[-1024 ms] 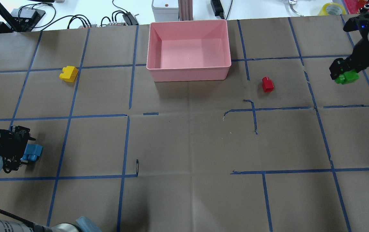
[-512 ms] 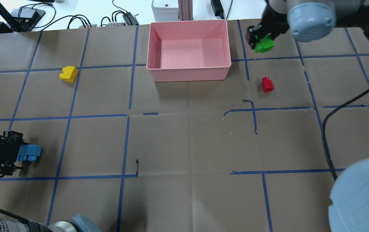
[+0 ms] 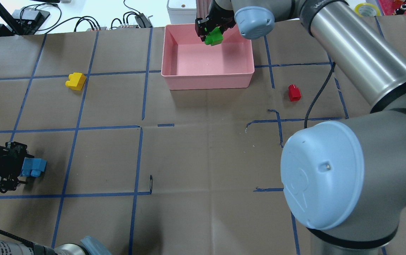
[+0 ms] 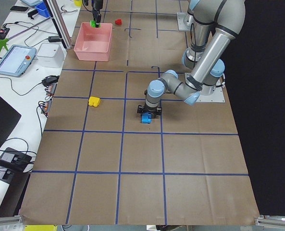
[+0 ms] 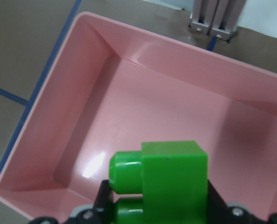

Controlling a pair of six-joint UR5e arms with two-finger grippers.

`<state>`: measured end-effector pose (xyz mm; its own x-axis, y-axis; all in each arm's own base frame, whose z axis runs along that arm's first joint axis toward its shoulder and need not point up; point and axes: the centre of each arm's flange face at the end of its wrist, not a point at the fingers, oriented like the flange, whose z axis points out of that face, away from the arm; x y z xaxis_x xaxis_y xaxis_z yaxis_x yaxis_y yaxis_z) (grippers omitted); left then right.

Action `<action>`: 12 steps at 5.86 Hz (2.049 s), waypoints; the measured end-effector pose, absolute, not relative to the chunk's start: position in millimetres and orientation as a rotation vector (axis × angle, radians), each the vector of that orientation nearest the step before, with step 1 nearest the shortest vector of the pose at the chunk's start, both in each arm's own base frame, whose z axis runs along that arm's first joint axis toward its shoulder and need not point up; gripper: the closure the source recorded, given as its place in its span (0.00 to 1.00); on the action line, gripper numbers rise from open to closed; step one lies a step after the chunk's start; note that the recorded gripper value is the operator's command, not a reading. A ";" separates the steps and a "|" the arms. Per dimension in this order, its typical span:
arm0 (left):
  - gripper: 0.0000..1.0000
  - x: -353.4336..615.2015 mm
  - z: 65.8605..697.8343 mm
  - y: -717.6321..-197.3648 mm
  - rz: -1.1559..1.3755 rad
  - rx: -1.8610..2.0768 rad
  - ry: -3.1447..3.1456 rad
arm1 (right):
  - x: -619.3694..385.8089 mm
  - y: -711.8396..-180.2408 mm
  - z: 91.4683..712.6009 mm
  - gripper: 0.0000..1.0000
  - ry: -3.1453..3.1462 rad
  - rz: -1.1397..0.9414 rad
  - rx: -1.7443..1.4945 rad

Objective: Put all blocks into box

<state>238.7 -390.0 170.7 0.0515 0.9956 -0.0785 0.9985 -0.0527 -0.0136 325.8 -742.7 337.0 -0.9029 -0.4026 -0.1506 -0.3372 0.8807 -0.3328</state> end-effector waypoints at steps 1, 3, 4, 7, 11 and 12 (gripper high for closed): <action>0.16 235.7 169.8 -391.8 -0.104 2.254 2.125 | 334.6 -744.7 330.3 0.00 2.829 -0.454 -0.569; 0.59 235.2 171.9 -392.9 -0.103 2.260 2.110 | 334.3 -747.2 334.8 0.00 2.829 -0.474 -0.578; 0.78 235.7 174.8 -393.5 -0.101 2.261 2.098 | 323.5 -747.0 342.9 0.00 2.844 -0.474 -0.563; 1.00 244.5 190.8 -403.1 -0.095 2.213 2.080 | 183.5 -733.9 400.0 0.06 3.084 -0.213 -0.378; 1.00 232.6 337.3 -499.8 -0.133 2.059 2.261 | 103.2 -693.3 295.1 0.05 3.201 -0.285 -0.239; 1.00 202.2 380.1 -532.9 -0.139 1.983 2.375 | 95.6 -668.4 260.1 0.05 3.195 -0.385 -0.216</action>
